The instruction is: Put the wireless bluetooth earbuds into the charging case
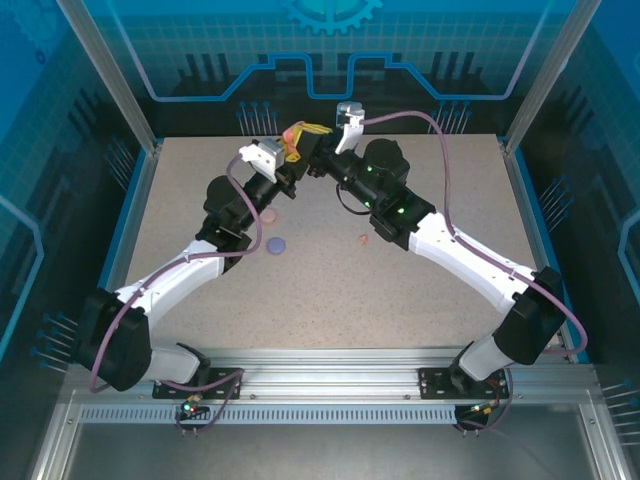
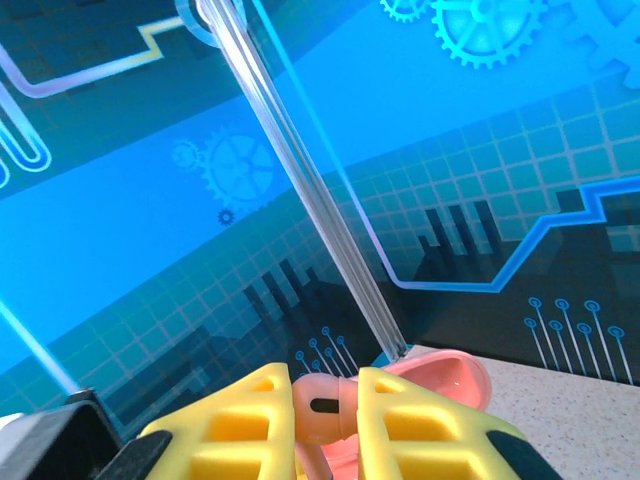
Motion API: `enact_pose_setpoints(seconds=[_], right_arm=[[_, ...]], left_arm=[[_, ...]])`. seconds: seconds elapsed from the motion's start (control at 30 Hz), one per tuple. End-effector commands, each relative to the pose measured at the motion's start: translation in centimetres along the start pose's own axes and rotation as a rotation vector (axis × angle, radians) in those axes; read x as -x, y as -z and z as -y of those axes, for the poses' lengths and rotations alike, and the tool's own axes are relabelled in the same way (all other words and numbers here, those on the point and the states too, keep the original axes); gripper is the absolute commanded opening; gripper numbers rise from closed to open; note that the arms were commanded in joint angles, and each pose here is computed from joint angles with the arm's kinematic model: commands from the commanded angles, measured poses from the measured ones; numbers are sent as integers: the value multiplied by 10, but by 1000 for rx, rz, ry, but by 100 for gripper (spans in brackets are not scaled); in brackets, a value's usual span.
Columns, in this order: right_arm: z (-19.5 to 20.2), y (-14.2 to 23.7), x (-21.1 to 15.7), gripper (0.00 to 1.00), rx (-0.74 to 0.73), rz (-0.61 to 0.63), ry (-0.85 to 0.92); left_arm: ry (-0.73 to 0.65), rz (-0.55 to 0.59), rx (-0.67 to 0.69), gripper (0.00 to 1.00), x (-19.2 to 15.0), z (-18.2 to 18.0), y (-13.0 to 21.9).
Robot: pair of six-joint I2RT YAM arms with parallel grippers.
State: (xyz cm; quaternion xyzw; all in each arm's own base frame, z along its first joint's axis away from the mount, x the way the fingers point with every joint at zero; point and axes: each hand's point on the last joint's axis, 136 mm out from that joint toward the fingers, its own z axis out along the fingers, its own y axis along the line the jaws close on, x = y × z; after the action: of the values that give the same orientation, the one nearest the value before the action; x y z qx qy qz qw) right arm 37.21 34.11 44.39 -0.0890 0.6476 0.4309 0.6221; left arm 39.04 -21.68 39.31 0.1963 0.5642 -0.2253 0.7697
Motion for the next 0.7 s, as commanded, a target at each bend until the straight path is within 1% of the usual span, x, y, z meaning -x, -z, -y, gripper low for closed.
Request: enact_pose_setpoints(seconds=[0.0,0.67], right_arm=[[1,-2,4,15,-17,31,2],[6,-9,-13,13,-8,-23,-32]], left_arm=[[-24,64,-19,0,24,5,0],[-17,66,-26,0,27,6,-2]])
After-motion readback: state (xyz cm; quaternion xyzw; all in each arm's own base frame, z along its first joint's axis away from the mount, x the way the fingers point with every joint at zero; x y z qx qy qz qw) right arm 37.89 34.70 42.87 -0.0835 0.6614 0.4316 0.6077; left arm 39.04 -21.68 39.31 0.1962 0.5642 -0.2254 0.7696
